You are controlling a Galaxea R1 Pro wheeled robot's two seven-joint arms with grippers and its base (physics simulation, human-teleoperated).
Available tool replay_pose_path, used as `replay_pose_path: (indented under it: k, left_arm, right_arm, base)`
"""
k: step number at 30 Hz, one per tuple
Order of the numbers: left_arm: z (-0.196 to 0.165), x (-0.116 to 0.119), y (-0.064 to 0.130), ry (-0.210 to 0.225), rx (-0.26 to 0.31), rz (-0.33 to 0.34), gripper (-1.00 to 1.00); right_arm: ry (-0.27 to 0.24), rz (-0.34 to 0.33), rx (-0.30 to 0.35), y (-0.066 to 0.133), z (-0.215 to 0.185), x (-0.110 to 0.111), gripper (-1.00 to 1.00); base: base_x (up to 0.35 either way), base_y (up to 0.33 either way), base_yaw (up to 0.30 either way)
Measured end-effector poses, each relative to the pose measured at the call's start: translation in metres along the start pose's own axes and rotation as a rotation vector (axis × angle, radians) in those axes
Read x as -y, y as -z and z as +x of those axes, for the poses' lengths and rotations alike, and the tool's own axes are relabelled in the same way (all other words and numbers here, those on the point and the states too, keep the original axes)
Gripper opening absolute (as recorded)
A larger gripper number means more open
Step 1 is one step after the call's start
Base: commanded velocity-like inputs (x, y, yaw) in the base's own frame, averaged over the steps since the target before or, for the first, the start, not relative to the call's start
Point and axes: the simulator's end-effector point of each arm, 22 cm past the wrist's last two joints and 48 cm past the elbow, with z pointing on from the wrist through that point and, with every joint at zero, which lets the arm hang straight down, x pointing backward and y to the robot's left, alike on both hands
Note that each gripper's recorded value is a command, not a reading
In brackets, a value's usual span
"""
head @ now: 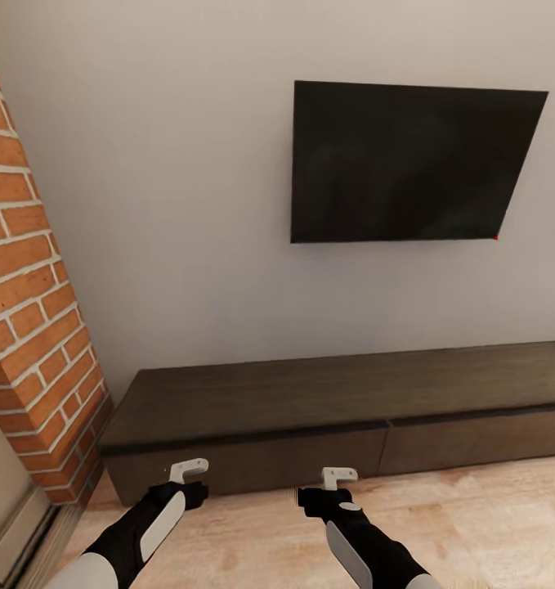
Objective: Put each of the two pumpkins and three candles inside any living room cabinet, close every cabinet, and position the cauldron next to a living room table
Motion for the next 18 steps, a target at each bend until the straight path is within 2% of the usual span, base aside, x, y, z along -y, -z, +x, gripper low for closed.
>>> replay_pose_path:
  k: [2,7,18]
  left_arm:
    - [0.000,0.003,0.003,0.024,-0.011,0.012,1.00]
    - [-0.005,0.004,0.011,0.052,-0.022,0.022,1.00]
    - [-0.012,0.003,0.024,0.057,-0.041,0.016,1.00]
  right_arm:
    - [0.000,0.001,-0.005,0.002,-0.002,0.000,1.00]
    - [0.001,0.006,-0.019,0.008,-0.005,0.001,1.00]
    - [0.004,0.017,-0.050,0.019,-0.009,0.004,1.00]
  base:
    - [0.000,0.000,-0.268]
    - [0.000,0.000,-0.274]
    - [-0.024,0.000,-0.270]
